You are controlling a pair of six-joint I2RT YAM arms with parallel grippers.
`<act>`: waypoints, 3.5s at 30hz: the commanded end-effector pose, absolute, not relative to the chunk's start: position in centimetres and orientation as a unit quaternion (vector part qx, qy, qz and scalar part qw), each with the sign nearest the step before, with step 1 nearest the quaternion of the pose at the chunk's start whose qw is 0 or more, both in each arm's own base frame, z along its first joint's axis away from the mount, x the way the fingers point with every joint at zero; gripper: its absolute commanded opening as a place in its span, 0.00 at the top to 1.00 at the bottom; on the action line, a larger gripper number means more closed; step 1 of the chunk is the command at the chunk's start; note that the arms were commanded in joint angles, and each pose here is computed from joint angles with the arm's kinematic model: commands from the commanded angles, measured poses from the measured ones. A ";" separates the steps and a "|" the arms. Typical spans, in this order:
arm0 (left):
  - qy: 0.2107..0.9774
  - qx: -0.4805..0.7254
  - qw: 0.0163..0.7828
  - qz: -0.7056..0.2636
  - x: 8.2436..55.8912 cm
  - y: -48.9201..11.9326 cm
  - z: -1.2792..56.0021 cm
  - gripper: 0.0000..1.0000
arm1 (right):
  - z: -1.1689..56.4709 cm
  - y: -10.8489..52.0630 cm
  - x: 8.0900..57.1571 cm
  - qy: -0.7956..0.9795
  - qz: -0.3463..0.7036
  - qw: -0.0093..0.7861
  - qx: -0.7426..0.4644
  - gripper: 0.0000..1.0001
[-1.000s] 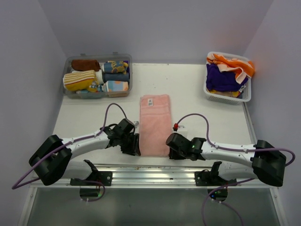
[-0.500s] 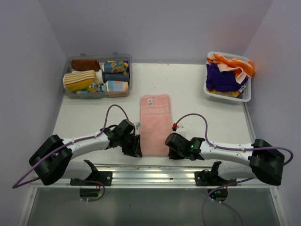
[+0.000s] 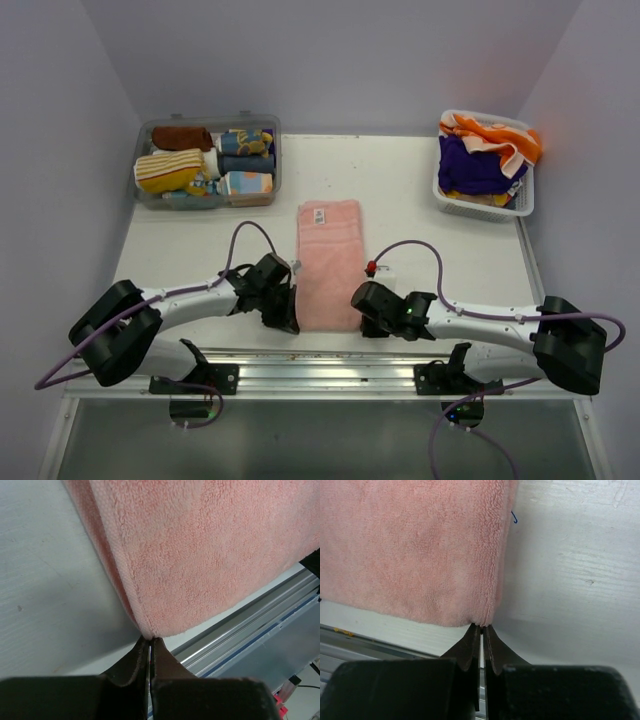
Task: Roll the towels
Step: Roll the towel
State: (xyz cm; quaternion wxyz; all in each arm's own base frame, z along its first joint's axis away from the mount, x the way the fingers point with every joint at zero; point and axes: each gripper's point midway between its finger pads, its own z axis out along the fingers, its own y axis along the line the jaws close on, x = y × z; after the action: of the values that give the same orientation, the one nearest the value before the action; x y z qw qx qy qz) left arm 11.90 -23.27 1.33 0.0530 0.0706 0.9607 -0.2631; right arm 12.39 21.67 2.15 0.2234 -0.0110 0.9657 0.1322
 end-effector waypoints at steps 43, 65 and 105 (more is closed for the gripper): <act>0.960 -0.054 0.159 -0.222 27.6 -24.8 5.4 1.00 | 6.5 22.1 28.8 0.955 0.055 0.292 0.000 1.00; 0.932 -0.060 0.255 -0.249 28.3 -24.1 13.2 0.67 | 3.9 21.2 30.3 0.966 0.006 0.257 0.020 1.00; 0.932 0.016 0.166 -0.322 29.7 -31.0 6.0 0.79 | 5.3 25.3 30.9 0.960 0.087 0.267 -0.004 0.81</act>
State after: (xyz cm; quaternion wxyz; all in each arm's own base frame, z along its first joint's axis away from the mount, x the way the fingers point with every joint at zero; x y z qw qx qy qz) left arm 28.74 -31.25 4.66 0.1477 0.0040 0.9352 -0.3219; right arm 29.26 25.11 5.84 0.2590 -0.0127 0.9623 0.0816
